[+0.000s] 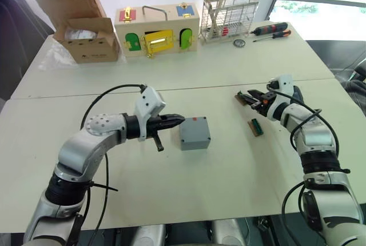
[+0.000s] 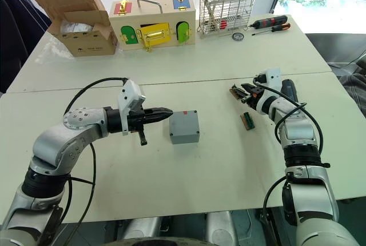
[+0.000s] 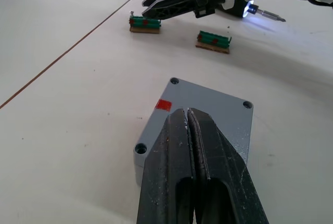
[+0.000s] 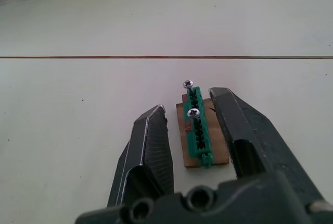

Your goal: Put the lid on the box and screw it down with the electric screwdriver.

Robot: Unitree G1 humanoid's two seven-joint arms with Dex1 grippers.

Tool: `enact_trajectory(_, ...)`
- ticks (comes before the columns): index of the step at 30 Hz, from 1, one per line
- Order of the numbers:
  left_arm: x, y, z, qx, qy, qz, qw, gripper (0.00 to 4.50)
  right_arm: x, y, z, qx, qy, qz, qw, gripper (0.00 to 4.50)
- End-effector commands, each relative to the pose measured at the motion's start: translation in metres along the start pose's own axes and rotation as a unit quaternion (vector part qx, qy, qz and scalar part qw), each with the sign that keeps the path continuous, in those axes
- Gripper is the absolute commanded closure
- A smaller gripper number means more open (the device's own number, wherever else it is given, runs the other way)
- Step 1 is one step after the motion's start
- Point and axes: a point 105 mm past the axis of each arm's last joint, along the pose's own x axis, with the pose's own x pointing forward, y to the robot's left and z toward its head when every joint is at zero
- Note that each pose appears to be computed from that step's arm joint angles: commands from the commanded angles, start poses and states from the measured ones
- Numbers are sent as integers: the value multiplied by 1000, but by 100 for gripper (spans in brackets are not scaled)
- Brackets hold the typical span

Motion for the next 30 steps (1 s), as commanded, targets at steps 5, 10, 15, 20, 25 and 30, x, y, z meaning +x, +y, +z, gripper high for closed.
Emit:
enact_trajectory(5, -2, -5, 10, 19, -13, -4, 1000, 450, 4, -1, 10, -5, -19, -2, 1000, 292)
enact_trajectory(10, -2, -4, 9, 17, -13, -3, 1000, 450, 6, -1, 13, 3, -30, -5, 1000, 442)
enact_trajectory(15, -1, -4, 7, 15, -10, -3, 1000, 450, 7, 0, 14, 7, -33, -3, 999, 442)
enact_trajectory(20, -1, -4, 5, 14, -7, -3, 1000, 450, 6, 0, 16, 11, -36, -4, 999, 442)
enact_trajectory(25, -2, -4, 4, 12, -6, -2, 1000, 450, 0, -5, 29, 8, -56, -14, 998, 442)
enact_trajectory(30, -6, -3, 3, 7, -7, 1, 1000, 450, -9, -8, 53, -5, -89, -23, 996, 442)
